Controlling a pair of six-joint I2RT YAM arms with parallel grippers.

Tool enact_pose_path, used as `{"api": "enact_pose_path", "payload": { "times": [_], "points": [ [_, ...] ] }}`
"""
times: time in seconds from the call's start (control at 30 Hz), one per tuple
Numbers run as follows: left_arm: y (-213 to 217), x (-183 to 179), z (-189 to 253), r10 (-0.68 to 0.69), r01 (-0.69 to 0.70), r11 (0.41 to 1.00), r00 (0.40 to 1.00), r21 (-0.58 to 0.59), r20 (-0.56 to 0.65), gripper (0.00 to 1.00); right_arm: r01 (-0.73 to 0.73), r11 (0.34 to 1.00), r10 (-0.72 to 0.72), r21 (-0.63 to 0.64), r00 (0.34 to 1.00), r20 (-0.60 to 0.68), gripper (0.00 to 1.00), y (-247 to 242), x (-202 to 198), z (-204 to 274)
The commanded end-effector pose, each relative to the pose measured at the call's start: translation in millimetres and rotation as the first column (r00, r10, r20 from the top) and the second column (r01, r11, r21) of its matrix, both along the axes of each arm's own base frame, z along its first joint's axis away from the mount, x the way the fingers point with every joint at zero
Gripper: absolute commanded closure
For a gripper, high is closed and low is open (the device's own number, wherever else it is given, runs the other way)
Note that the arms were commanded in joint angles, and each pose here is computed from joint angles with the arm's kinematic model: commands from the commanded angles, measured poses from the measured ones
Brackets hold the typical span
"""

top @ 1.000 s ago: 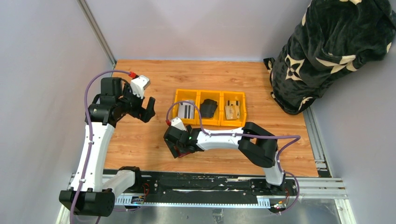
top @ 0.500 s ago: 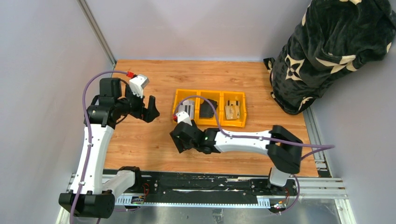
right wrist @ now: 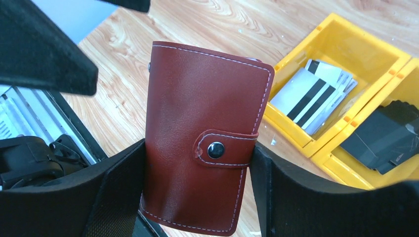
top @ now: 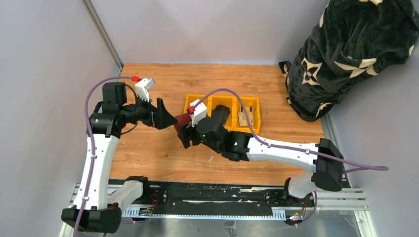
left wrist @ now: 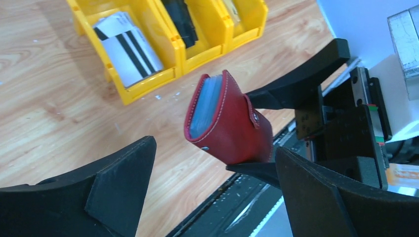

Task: Take the credit cards out of the card holder
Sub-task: Pick up the card holder from the center of the board, then open the card holder.

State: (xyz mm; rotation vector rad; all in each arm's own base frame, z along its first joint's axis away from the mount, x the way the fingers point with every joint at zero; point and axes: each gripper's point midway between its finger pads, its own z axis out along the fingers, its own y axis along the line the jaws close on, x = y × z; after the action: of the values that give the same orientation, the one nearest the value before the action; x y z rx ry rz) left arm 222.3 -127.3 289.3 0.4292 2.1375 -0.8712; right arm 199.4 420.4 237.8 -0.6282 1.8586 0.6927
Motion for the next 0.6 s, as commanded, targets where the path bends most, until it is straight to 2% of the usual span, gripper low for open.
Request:
{"api": "enact_pose_path", "payload": {
  "times": [0.0,0.27,0.57],
  "points": [
    [-12,-16,13,-0.033,0.029,0.994,0.999,-0.102,-0.041,0.00,-0.012,0.992,0.001,0.123,0.996,0.087,0.26,6,0,52],
    [-16,-21,9,-0.042,0.030,0.990,0.996,-0.141,-0.082,0.04,-0.043,0.983,0.020,0.177,0.991,0.133,0.26,10,-4,77],
    [-23,-27,12,-0.090,0.069,0.980,0.991,-0.188,-0.104,0.24,-0.081,0.971,0.040,0.227,0.983,0.180,0.26,16,-14,99]
  ]
}}
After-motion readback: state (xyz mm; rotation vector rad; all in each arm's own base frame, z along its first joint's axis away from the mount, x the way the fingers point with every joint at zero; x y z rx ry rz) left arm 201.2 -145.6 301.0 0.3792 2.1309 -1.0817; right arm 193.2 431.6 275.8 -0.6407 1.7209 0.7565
